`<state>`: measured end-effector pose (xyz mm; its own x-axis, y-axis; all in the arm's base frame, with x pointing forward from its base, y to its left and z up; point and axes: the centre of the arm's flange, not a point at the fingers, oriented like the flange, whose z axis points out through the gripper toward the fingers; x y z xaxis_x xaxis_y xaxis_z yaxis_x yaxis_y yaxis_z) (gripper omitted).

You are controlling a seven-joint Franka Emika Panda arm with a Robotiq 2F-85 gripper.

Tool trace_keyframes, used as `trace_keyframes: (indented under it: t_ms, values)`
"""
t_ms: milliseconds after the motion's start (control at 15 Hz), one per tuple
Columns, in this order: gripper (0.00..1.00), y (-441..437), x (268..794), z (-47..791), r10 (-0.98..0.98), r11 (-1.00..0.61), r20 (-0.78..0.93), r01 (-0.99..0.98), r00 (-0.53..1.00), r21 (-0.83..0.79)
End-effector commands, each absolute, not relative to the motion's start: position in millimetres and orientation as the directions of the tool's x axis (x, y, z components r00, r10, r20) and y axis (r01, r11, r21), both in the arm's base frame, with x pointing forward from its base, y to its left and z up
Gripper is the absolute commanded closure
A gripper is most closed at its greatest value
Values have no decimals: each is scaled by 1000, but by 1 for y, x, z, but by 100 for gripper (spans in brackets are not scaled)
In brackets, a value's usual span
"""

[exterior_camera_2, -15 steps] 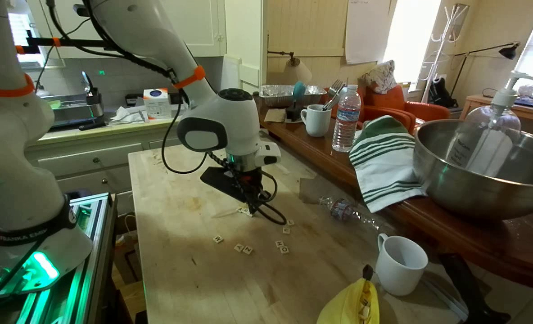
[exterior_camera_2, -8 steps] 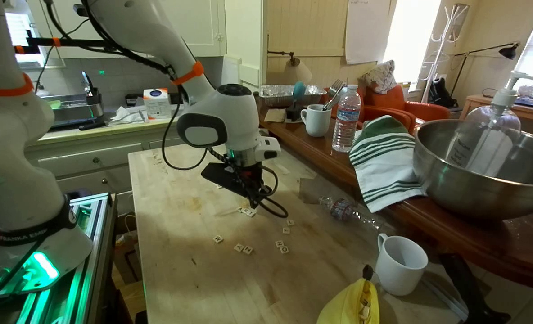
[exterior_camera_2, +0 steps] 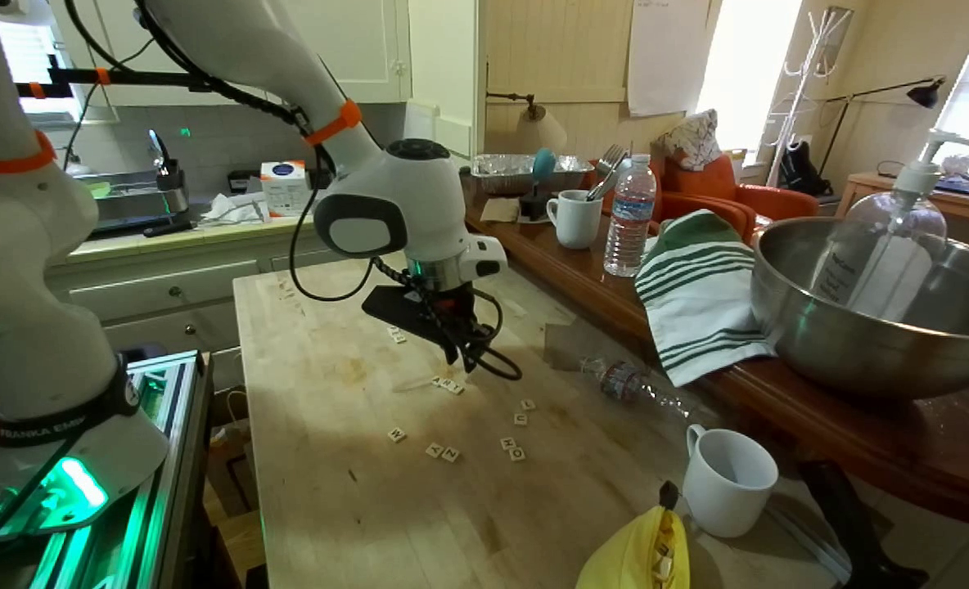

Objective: Move three letter blocks to the far left, then move three more to the left.

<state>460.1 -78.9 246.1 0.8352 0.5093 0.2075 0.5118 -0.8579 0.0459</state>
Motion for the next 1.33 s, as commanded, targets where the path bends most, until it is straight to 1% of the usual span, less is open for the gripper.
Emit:
trace_keyframes:
  t_ms: [0, 67, 267, 333, 800, 1267]
  values:
    - [31, -75, 444, 260, 498, -864, 196, 502, 845, 30]
    - [23, -74, 443, 262, 488, -871, 189, 490, 852, 41]
    - [2, -73, 438, 266, 473, -880, 176, 474, 863, 38]
    - [0, -73, 435, 267, 469, -882, 170, 470, 867, 37]
    - [0, -67, 425, 281, 458, -888, 126, 461, 880, 7]
    - [0, -61, 420, 296, 453, -890, 122, 456, 883, 4]
